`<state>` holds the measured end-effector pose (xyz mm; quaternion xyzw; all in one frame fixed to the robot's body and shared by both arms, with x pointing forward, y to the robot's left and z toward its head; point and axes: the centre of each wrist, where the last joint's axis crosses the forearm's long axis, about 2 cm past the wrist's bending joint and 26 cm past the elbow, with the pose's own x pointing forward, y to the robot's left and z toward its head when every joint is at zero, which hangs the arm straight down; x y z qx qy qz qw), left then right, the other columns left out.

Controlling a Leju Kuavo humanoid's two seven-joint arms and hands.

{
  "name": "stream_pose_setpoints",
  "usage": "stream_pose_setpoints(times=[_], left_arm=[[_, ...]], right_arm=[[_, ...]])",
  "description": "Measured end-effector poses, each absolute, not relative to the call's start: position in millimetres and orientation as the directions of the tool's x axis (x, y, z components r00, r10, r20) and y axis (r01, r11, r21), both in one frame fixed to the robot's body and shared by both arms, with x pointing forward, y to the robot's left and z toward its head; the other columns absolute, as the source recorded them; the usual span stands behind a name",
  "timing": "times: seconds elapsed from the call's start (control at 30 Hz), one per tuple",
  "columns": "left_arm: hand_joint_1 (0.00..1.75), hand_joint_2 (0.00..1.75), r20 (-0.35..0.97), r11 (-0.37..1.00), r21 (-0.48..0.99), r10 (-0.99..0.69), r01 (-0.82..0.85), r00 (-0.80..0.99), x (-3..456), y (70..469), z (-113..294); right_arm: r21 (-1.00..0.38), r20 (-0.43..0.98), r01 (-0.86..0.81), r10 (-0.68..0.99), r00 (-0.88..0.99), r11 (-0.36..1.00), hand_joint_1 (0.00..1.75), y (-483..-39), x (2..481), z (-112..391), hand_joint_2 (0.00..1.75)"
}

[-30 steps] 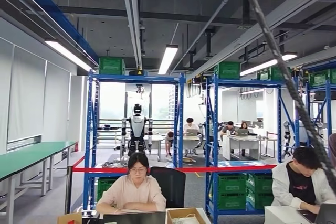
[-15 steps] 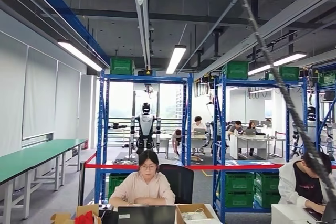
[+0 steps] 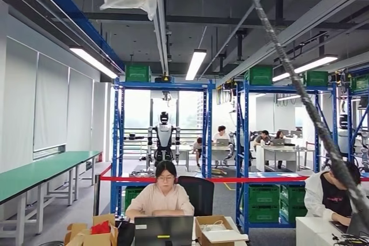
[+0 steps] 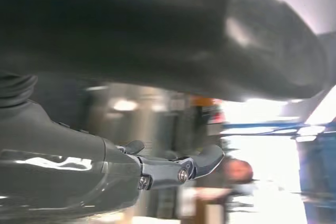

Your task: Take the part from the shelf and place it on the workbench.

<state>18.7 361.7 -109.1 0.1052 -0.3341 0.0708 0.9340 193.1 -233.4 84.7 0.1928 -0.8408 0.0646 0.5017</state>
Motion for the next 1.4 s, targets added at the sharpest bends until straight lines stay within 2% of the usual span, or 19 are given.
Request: stream_pose_setpoints(times=[0.27,0.5,0.7,0.9,1.03,1.13,1.4], left_arm=[[0.0,0.0,0.631,0.967,0.135,0.084,-0.215,0.771,15,348,-111],[0.0,0.0,0.627,0.971,0.116,0.091,-0.209,0.774,14,337,-112],[0.0,0.0,0.619,0.973,0.101,0.102,-0.208,0.779,12,328,-113],[0.0,0.0,0.615,0.979,0.093,0.087,-0.182,0.784,14,326,-113],[0.0,0.0,0.619,0.983,0.092,0.068,-0.158,0.783,18,326,-112],[0.0,0.0,0.62,0.986,0.09,0.055,-0.141,0.783,20,328,-112],[0.0,0.0,0.627,0.989,0.097,0.029,-0.116,0.778,27,332,-111]], right_arm=[[0.065,0.985,-0.317,-0.111,-0.129,0.946,0.0,-235,152,1,0.0],[-0.16,0.958,-0.236,0.208,0.197,0.958,0.0,-254,115,-73,0.0],[-0.173,0.801,-0.206,0.259,0.54,0.963,0.0,-263,68,-103,0.0],[-0.123,0.469,-0.259,0.286,0.836,0.958,0.0,-261,41,-110,0.0],[-0.063,0.293,-0.3,0.305,0.906,0.952,0.0,-259,32,-111,0.0],[-0.024,0.22,-0.314,0.312,0.924,0.949,0.0,-258,28,-112,0.0],[0.006,0.204,-0.335,0.327,0.923,0.942,0.0,-257,27,-112,0.0]])
